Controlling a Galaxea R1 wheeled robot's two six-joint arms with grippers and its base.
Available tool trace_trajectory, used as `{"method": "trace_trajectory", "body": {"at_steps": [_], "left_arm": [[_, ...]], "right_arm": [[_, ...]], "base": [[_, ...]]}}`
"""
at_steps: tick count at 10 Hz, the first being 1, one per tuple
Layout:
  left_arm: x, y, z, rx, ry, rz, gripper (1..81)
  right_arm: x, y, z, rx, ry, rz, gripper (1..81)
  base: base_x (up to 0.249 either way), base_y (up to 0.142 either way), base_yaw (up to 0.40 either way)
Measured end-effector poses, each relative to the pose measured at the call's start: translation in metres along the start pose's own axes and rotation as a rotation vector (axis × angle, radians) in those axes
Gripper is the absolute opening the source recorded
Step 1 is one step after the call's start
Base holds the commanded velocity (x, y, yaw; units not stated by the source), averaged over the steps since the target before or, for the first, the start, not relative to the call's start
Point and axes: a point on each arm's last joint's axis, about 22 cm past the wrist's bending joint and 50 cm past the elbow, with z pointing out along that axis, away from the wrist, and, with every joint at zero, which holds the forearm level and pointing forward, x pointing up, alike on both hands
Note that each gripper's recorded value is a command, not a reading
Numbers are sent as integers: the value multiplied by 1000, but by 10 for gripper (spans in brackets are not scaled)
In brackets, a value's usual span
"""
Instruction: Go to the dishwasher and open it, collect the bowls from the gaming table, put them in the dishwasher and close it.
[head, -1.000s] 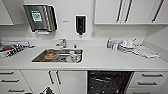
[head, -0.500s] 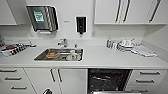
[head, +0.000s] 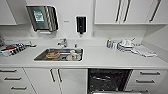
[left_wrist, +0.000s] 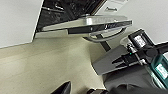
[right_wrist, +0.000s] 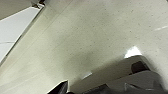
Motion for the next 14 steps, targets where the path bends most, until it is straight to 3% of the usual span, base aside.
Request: {"method": "trace_trajectory", "body": {"at_steps": [3, 5, 6, 8, 10, 12, 14], "left_arm": [[-75, -42, 18, 64, -87, -116, 811], [-123, -80, 32, 134, -119, -184, 811], [-146, -89, 47, 149, -134, -207, 811], [-189, -98, 81, 169, -165, -233, 811], [-235, -113, 102, 218, -197, -249, 811], [-291, -105, 124, 236, -227, -283, 811], [-323, -98, 145, 254, -230, -295, 811]], "right_arm": [[-28, 42, 6, -31, -1, -97, 811], [-44, 72, 14, -73, 1, -154, 811], [-55, 84, 20, -90, -1, -176, 811], [-86, 103, 35, -118, -19, -230, 811], [-119, 126, 41, -139, -34, -285, 811], [-156, 128, 53, -119, -51, -362, 811], [-176, 118, 67, -109, -50, -391, 811]], "base": [[0, 0, 0], [0, 0, 0], [0, 0, 0], [0, 0, 0], [0, 0, 0], [0, 0, 0], [0, 0, 0]]}}
